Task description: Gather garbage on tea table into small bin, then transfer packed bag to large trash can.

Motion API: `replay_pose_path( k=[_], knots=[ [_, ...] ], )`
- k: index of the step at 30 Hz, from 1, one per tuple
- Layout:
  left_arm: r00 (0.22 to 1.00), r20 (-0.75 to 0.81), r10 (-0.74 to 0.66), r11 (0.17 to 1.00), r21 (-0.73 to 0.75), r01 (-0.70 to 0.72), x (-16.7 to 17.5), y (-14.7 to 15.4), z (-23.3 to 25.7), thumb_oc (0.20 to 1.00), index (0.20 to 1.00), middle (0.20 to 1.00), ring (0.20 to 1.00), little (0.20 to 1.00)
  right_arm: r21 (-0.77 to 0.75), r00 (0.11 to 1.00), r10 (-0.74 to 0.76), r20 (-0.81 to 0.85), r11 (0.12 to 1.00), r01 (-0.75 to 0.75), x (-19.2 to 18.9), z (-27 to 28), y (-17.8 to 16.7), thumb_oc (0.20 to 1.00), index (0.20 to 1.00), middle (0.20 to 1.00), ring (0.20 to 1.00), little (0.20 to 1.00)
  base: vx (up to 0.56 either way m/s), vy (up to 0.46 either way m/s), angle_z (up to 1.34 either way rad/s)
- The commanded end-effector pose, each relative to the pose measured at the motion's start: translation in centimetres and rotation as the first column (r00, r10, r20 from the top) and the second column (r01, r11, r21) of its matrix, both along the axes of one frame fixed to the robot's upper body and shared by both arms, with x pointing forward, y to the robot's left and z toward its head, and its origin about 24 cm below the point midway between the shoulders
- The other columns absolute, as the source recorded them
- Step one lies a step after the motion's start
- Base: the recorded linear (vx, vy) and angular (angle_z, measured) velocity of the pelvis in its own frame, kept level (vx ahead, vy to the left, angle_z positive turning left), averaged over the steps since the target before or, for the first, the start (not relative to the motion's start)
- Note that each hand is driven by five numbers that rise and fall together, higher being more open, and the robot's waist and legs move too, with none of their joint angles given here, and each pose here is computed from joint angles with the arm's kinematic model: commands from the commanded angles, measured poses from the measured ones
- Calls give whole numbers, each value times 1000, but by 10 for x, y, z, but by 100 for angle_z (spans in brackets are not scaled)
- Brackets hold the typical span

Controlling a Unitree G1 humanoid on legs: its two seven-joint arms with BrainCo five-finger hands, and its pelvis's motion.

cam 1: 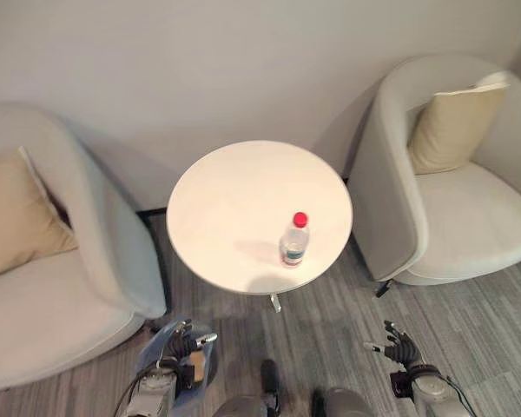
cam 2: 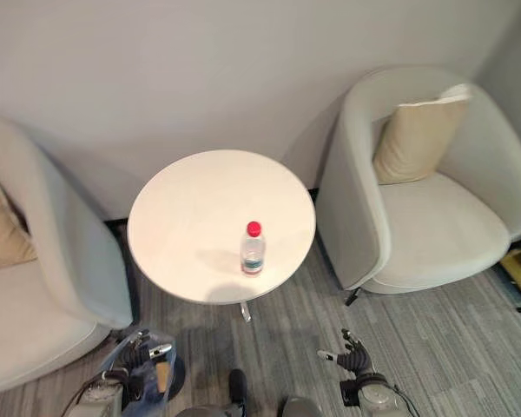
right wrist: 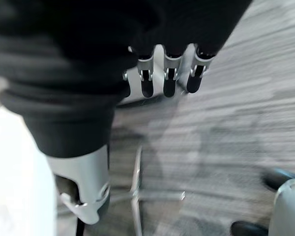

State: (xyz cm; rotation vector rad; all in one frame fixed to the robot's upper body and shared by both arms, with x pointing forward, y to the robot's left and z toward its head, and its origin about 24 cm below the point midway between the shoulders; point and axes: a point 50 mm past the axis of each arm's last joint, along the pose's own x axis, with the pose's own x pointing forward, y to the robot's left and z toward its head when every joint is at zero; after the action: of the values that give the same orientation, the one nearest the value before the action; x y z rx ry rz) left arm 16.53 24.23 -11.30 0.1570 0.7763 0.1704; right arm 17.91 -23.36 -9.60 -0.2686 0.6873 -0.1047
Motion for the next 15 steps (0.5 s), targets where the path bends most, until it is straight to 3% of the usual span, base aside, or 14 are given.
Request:
replay_pose_path(
  k=[1,4,8,15],
  knots=[
    [999,30,15,999,40,-16,-4,11,5,1000,1000,1000,1000,1000,-85,989,66,136,995,-55,26,27,-9,1000,1000,1000,1000,1000,54,-85,33],
    [1000,24,8,999,38,-9,-9,9,3,1000,1000,1000,1000,1000,-183,972,150,183,976,-117,36,43,-14,1000,1000,1000,1000,1000,55,-127,23],
    [1000,4,0,1000,30,0,-17,7,0,1000,1000,1000,1000,1000,-382,898,364,249,889,-254,54,79,-13,1000,1000,1000,1000,1000,54,-90,7],
    [999,-20,-50,998,30,50,-23,1,-4,1000,1000,1000,1000,1000,-529,776,559,294,771,-355,70,116,-1,1000,1000,1000,1000,1000,60,-45,13]
  ],
)
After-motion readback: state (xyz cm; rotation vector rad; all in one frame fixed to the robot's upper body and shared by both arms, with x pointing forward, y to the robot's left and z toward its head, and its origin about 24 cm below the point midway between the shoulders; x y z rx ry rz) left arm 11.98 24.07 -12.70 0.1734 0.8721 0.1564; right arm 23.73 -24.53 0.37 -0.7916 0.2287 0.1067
